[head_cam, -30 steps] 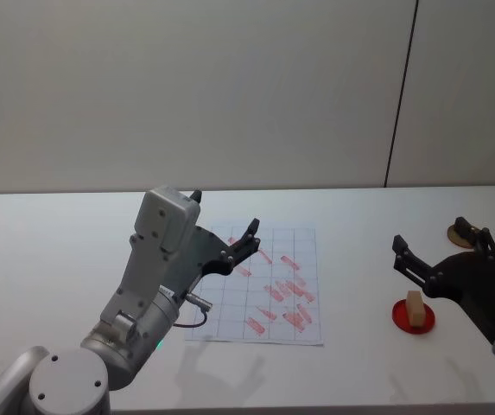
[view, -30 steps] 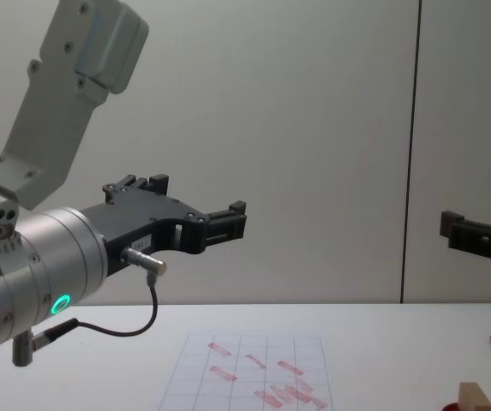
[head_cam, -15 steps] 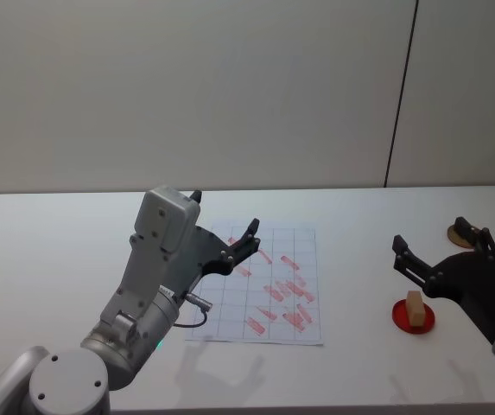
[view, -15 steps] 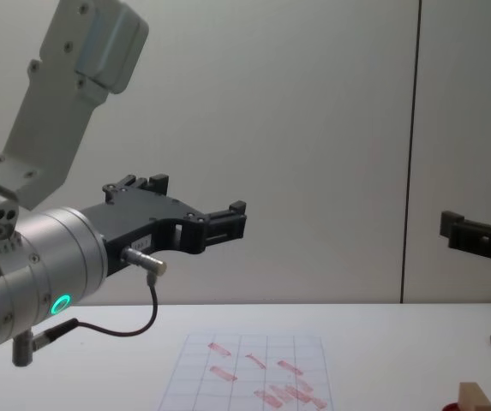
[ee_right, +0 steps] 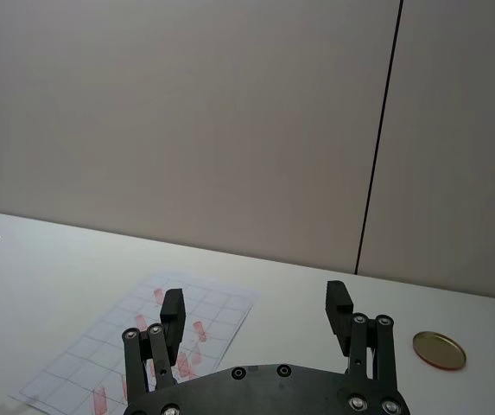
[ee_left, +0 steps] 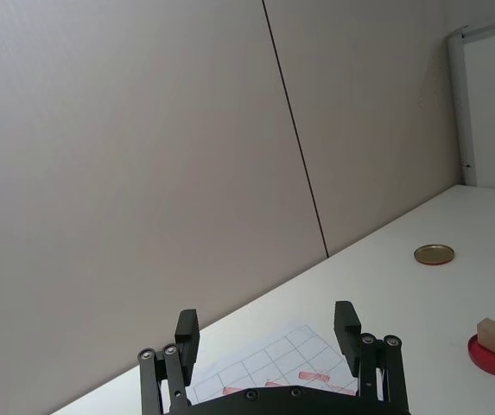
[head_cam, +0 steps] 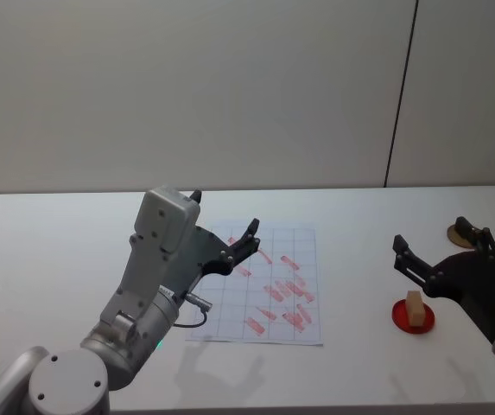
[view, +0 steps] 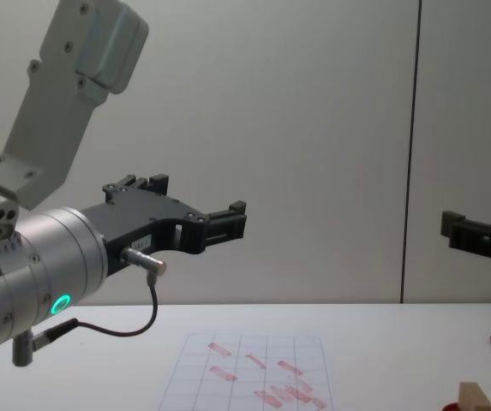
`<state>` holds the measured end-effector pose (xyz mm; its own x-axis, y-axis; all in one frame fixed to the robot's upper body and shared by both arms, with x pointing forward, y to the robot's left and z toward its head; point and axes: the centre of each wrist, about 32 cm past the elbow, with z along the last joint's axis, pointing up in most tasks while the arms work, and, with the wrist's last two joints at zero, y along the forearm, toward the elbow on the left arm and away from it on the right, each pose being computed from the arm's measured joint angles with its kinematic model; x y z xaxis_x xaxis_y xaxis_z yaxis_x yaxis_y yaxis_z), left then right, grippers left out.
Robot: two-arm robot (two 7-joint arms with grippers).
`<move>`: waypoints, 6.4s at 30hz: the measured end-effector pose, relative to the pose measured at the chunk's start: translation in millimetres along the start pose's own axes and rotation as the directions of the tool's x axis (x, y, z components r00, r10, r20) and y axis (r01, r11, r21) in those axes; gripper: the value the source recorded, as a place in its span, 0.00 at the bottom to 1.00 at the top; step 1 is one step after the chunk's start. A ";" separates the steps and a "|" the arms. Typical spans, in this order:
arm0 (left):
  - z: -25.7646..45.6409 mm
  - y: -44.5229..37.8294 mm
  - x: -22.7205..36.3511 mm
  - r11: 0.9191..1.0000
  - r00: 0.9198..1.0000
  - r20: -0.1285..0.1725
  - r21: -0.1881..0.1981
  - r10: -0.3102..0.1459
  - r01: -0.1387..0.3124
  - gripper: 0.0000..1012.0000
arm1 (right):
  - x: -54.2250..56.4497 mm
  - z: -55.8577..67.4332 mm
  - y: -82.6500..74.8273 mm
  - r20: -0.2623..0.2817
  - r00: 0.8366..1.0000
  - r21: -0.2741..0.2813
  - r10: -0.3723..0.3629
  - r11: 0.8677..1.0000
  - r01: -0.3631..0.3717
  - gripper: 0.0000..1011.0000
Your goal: Use the one hand to pick up the stamp and affix it onto the A4 paper.
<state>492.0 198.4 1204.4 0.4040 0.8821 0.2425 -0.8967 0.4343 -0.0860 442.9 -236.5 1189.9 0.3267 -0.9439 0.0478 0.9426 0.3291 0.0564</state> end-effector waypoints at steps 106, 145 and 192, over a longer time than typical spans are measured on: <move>0.0 0.0 0.0 1.000 1.000 0.000 0.000 0.000 0.000 0.98 | -30.5 -78.1 117.2 0.054 0.938 -0.555 -0.342 0.770 0.313 0.22; 0.0 0.0 0.0 1.000 1.000 0.000 0.000 0.000 0.000 0.98 | -23.1 -70.9 125.2 0.023 0.915 -0.574 -0.403 0.744 0.342 0.22; 0.0 0.0 0.0 1.000 1.000 0.000 0.000 0.000 0.000 0.98 | -71.5 -29.5 170.8 0.088 0.996 -0.357 -0.015 0.933 0.046 0.22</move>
<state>492.0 198.4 1204.4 0.4040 0.8821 0.2424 -0.8967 0.4343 -0.0859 582.6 -113.6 1166.6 0.3047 -0.9429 0.1345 0.9192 0.2541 -0.3010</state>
